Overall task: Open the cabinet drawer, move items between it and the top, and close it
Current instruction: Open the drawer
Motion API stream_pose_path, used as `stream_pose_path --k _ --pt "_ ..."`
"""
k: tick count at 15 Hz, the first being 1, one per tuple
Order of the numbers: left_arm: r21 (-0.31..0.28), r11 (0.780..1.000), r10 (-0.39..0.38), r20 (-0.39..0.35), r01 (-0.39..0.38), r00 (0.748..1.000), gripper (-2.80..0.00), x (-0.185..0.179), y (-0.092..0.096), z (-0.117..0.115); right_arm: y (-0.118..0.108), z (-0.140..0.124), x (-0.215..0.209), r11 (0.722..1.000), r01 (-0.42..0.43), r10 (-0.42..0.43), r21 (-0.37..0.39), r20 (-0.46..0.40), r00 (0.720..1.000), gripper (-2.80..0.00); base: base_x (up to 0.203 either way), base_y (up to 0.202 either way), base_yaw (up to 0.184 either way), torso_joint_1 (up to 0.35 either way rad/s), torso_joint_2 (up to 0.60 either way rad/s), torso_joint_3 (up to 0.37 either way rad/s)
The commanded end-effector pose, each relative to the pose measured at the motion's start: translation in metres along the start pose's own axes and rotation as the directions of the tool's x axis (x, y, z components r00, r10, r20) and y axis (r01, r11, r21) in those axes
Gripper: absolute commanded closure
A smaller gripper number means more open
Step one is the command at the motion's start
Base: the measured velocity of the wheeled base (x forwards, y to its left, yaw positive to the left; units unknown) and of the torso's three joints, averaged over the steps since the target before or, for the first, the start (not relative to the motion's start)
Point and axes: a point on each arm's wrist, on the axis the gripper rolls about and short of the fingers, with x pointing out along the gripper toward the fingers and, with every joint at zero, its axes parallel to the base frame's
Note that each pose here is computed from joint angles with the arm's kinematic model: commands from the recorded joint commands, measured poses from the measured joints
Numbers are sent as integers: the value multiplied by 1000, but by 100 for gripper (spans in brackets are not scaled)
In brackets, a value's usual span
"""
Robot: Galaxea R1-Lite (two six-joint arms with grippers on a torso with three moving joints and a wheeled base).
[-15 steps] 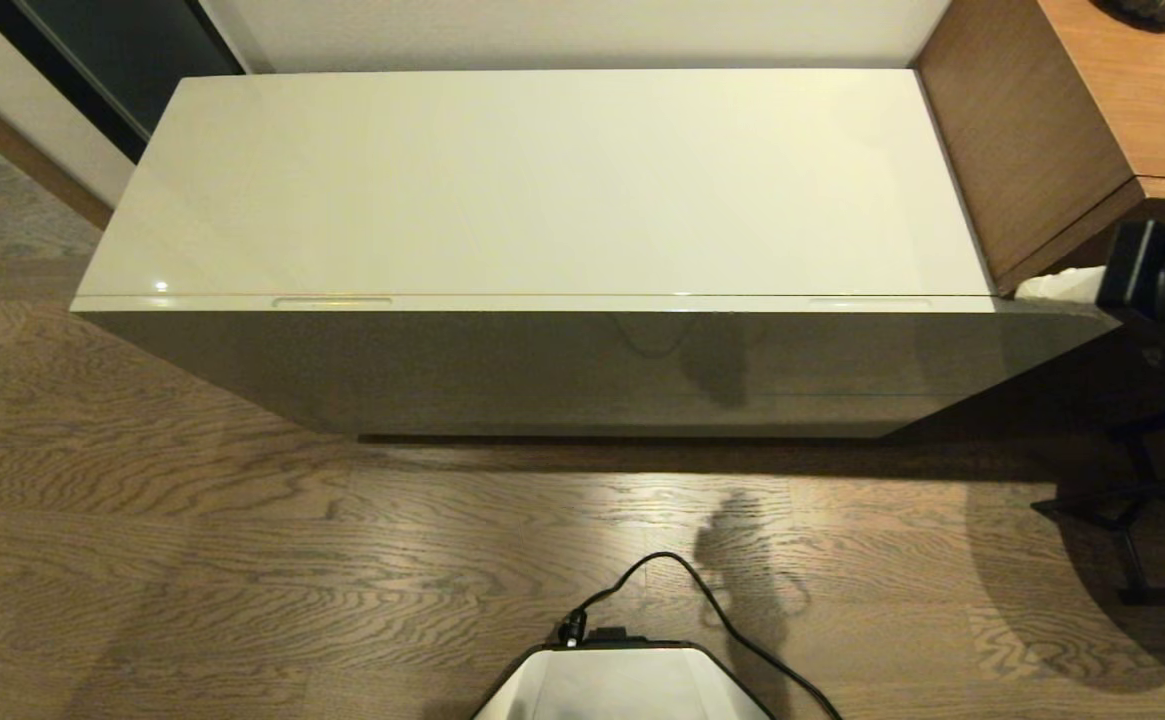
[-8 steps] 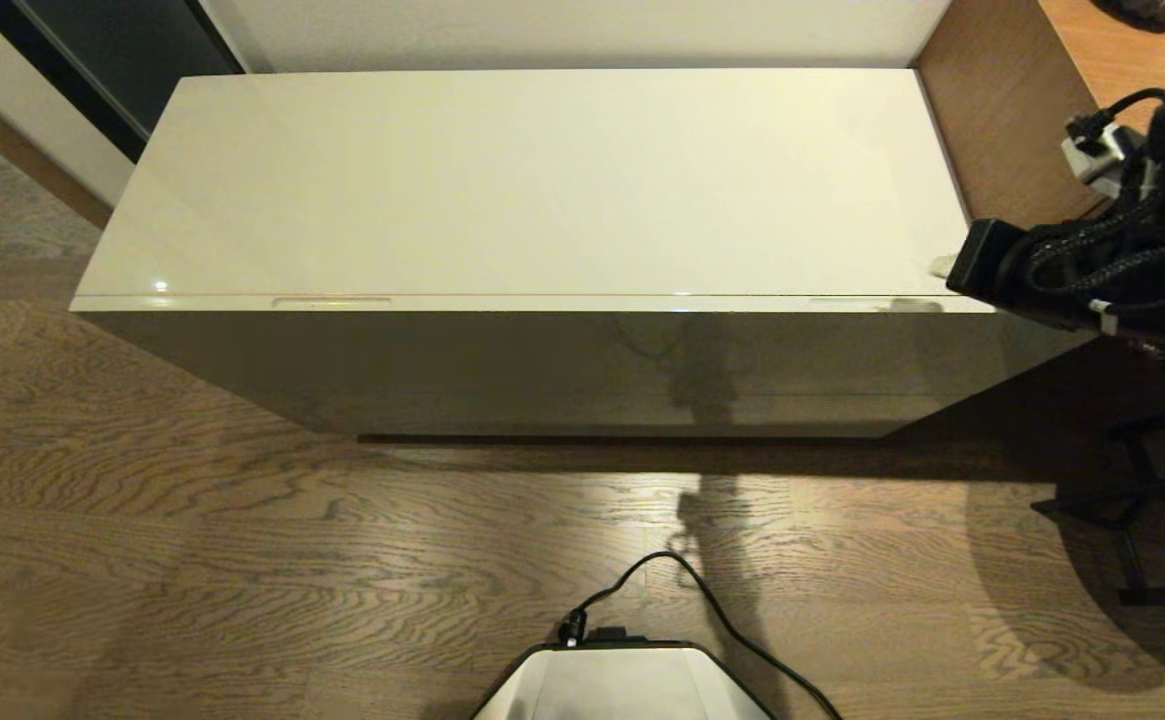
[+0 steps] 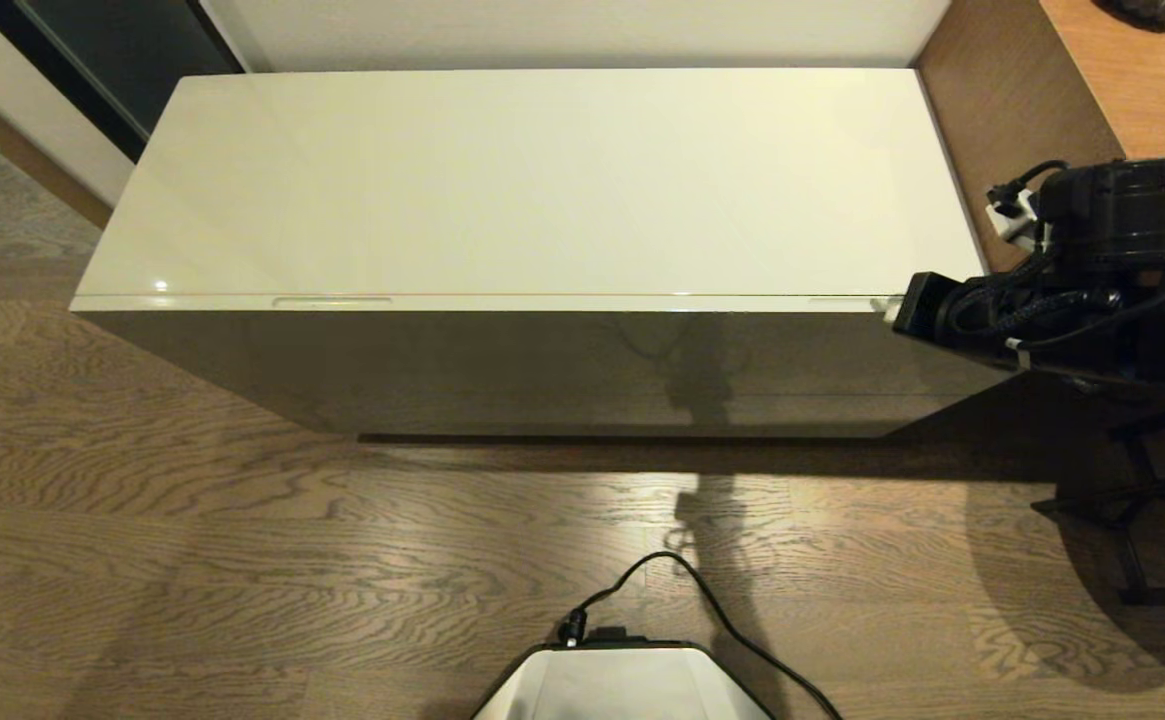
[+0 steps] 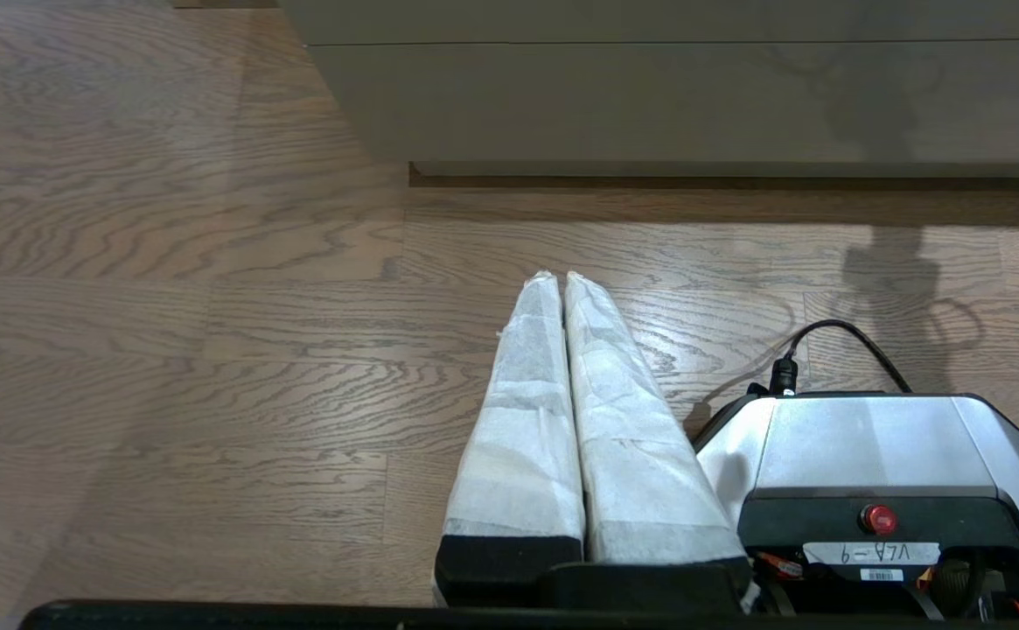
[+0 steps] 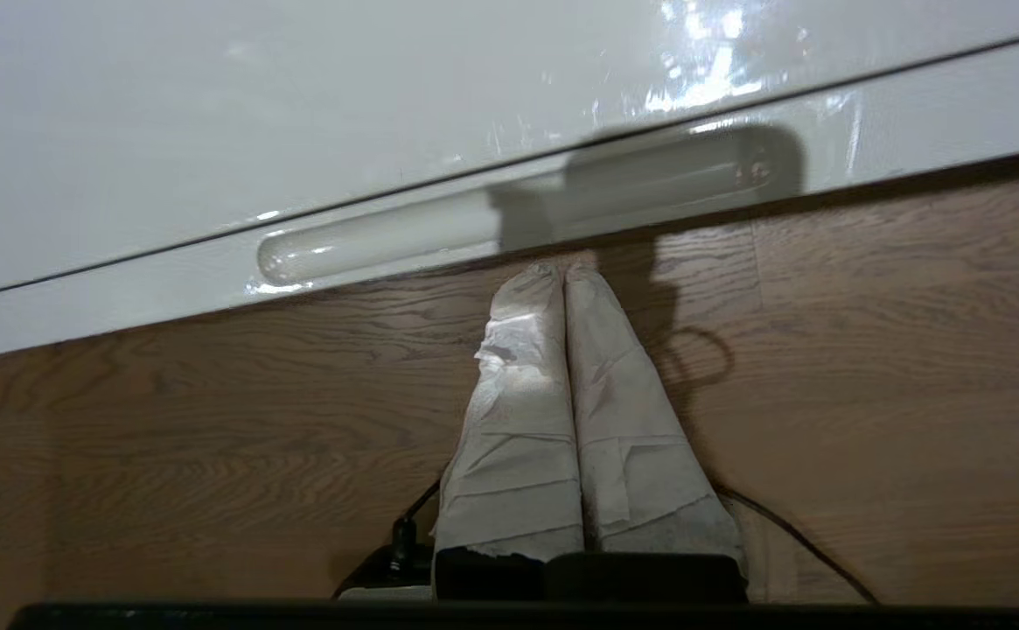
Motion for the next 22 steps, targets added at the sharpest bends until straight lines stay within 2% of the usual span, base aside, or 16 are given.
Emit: stream_pose_path --k 1,8,12,19,22 --pt "1 1000 1 1 -1 1000 0 0 0 0 0 -1 3 1000 0 0 6 -4 1000 0 0 0 0 0 0 0" --pt "1 1000 1 -1 -1 1000 0 0 0 0 9 9 -8 999 -35 35 7 44 998 0 0 0 0 0 0 0" --pt "1 1000 1 -1 -1 1000 0 0 0 0 5 -1 13 999 40 -40 10 33 999 0 0 0 0 0 0 0" --pt "1 1000 0 -1 0 1000 0 0 0 0 7 -1 26 999 43 -44 33 29 999 0 0 0 0 0 0 0" --pt "1 1000 0 -1 0 1000 0 0 0 0 4 -8 27 998 47 -47 32 -8 999 0 0 0 0 0 0 0"
